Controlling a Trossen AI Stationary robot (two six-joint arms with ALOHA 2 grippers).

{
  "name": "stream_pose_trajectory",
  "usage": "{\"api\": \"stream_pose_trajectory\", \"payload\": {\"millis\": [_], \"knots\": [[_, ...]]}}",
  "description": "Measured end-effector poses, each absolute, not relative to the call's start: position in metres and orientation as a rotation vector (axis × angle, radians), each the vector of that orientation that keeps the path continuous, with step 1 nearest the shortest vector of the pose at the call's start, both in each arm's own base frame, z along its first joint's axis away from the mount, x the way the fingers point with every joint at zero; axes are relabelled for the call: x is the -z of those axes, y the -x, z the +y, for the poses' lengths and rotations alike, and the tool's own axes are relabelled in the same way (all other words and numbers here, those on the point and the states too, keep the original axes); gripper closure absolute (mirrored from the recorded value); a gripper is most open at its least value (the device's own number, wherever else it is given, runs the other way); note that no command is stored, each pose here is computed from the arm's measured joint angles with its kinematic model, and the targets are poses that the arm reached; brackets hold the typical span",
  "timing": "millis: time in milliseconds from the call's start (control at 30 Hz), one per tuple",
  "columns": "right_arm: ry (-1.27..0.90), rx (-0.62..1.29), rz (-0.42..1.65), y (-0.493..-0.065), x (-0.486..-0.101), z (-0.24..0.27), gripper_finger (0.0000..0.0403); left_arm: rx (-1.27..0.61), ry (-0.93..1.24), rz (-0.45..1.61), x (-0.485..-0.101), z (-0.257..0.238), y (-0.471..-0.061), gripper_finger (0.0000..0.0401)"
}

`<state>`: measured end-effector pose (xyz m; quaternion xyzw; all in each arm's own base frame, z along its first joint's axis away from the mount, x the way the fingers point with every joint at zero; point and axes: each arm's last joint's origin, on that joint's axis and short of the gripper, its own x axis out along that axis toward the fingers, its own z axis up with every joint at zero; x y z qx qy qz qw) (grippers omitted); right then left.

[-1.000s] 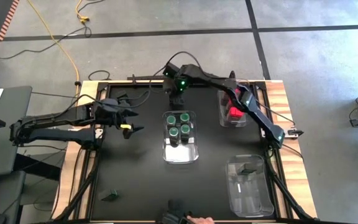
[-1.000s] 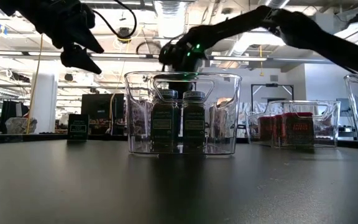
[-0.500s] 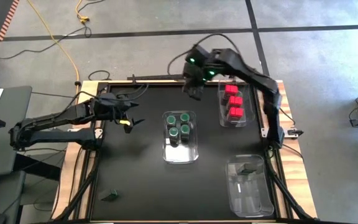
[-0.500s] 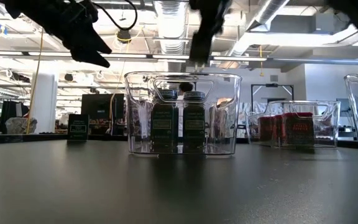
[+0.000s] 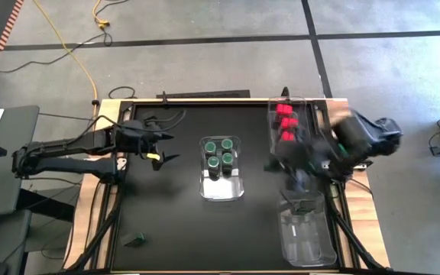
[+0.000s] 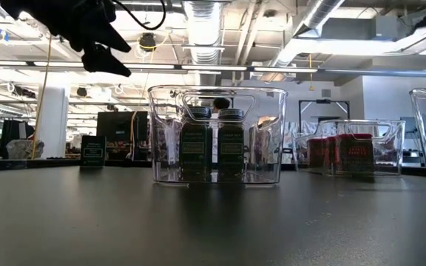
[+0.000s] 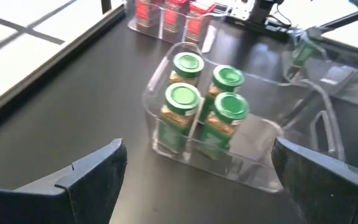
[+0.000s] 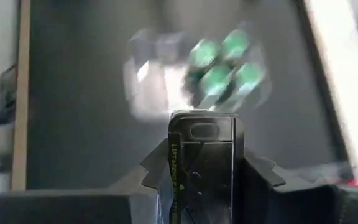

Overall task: Sort spices by type
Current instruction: Put the black seasoning can into the bottom transparent bin

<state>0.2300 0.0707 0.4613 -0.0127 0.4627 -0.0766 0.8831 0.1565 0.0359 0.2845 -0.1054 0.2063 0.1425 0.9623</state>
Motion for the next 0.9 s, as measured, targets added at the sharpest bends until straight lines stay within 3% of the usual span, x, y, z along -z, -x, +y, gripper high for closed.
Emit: {"api": "stream_pose_trajectory", "payload": {"millis": [233, 400, 900], "knots": [[-0.036, 0.175, 1.060, -0.166, -0.402, 0.133, 0.0259, -0.251, 0.264, 0.416, -0.284, 0.028, -0.158, 0.0018], [-0.032, 0.173, 1.114, -0.145, -0.352, 0.163, 0.0259, -0.243, 0.263, 0.417, -0.284, 0.026, -0.158, 0.0018], [0.030, 0.050, 1.186, -0.166, -0.255, 0.177, 0.0259, -0.249, 0.280, 0.429, -0.283, 0.026, -0.158, 0.0018]]}}
